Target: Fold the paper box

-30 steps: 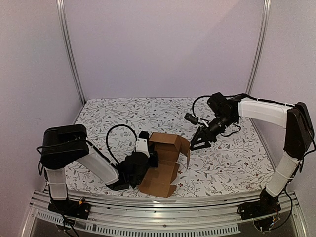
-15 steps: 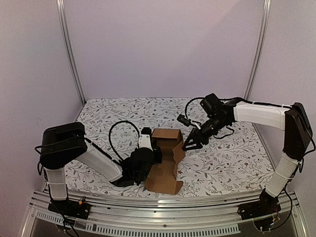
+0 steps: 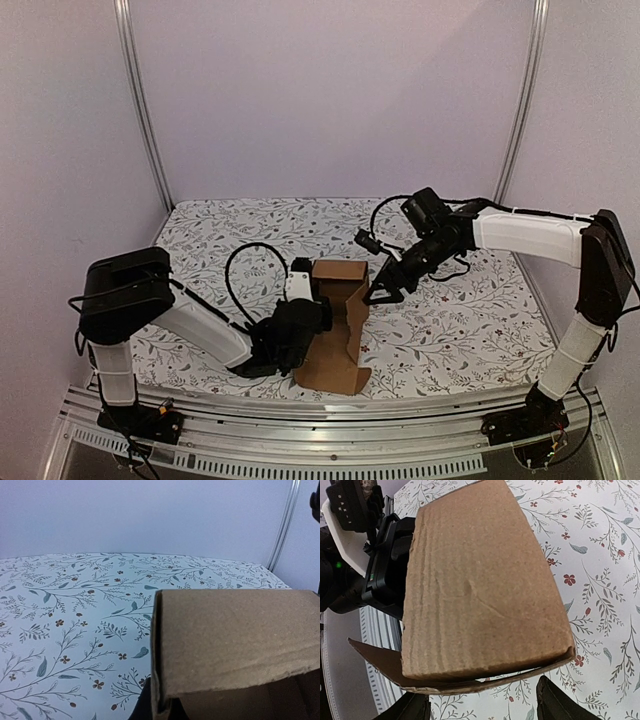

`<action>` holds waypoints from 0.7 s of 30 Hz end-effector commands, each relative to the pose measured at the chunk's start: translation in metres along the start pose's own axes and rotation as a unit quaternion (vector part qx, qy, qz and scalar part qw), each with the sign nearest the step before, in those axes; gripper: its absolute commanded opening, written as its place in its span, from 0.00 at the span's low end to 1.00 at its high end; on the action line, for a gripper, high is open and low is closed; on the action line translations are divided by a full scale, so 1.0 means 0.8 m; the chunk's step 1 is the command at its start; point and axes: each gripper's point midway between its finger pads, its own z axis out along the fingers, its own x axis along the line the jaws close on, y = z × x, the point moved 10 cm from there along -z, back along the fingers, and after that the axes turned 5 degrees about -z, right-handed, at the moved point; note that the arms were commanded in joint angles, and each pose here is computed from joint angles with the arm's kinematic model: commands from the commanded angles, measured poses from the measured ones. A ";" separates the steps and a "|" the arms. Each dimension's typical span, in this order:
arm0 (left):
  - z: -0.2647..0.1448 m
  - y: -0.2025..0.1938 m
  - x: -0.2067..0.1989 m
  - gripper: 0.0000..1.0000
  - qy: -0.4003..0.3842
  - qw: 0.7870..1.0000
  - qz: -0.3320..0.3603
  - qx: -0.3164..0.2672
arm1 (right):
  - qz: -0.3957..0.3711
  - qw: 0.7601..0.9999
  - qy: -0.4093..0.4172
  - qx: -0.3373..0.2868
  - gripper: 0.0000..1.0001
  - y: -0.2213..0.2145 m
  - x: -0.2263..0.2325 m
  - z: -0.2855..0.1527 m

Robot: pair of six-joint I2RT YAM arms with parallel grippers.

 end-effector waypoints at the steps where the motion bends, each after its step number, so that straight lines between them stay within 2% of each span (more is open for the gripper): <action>1: -0.017 0.013 -0.010 0.00 -0.017 1.000 0.008 -0.001 | -0.027 0.999 0.023 0.005 0.73 0.003 0.000 -0.013; 4: -0.018 0.014 -0.009 0.00 -0.012 1.000 0.017 0.009 | -0.014 1.000 0.027 -0.007 0.73 0.003 -0.010 -0.020; 10: -0.015 0.015 -0.021 0.00 -0.018 0.999 -0.006 0.037 | 0.039 0.998 0.039 -0.033 0.73 0.008 -0.021 -0.010; 14: -0.012 0.014 -0.034 0.00 -0.016 0.998 -0.022 0.056 | 0.053 0.998 0.036 -0.029 0.73 0.011 -0.018 0.002; 19: -0.010 0.019 -0.043 0.00 -0.017 0.996 -0.050 0.073 | 0.026 0.999 -0.033 -0.015 0.73 0.008 -0.010 0.011; 21: -0.010 0.021 -0.044 0.00 -0.010 0.996 -0.052 0.073 | 0.028 0.998 -0.048 -0.024 0.79 0.010 -0.009 0.005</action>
